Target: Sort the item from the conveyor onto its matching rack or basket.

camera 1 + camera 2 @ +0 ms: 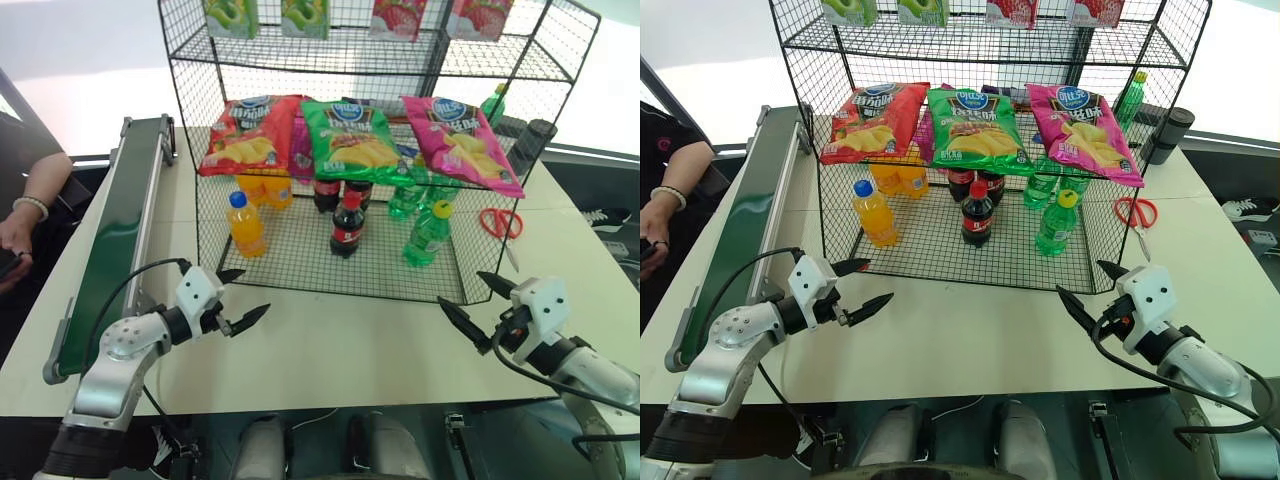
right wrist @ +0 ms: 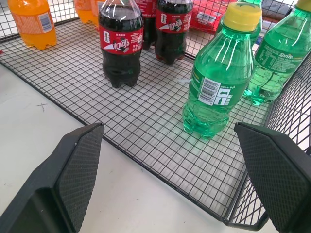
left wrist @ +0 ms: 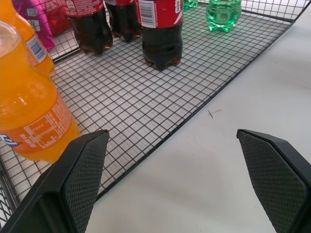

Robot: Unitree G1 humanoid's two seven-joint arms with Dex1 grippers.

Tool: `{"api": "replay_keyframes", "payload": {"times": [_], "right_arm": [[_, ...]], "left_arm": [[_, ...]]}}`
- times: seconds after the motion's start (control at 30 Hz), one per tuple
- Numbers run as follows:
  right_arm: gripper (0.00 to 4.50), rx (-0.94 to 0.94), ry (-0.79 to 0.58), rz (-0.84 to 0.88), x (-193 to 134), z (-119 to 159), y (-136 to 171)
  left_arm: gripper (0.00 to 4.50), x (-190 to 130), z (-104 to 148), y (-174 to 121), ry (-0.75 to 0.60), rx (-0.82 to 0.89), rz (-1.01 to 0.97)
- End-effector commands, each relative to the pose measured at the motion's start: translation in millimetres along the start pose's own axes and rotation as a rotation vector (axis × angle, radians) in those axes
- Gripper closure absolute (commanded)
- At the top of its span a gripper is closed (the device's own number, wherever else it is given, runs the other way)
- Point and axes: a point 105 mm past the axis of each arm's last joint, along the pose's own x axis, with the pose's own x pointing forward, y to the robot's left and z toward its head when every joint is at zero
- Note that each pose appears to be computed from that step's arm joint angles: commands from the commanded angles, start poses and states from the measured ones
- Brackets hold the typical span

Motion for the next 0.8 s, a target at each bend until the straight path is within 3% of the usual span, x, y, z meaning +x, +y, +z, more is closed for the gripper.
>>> {"api": "replay_keyframes", "payload": {"times": [0.03, 0.8], "right_arm": [[0.03, -0.016, -0.039, 0.005, 1.7, 7.8, 3.3], [0.03, -0.014, -0.064, -0.013, 10.8, 4.5, 2.2]], "left_arm": [[0.0, -4.2, 11.9, 4.3, -0.039, 0.039, 0.023], [0.0, -0.5, 12.1, 8.5, -0.052, 0.03, 0.061]]}}
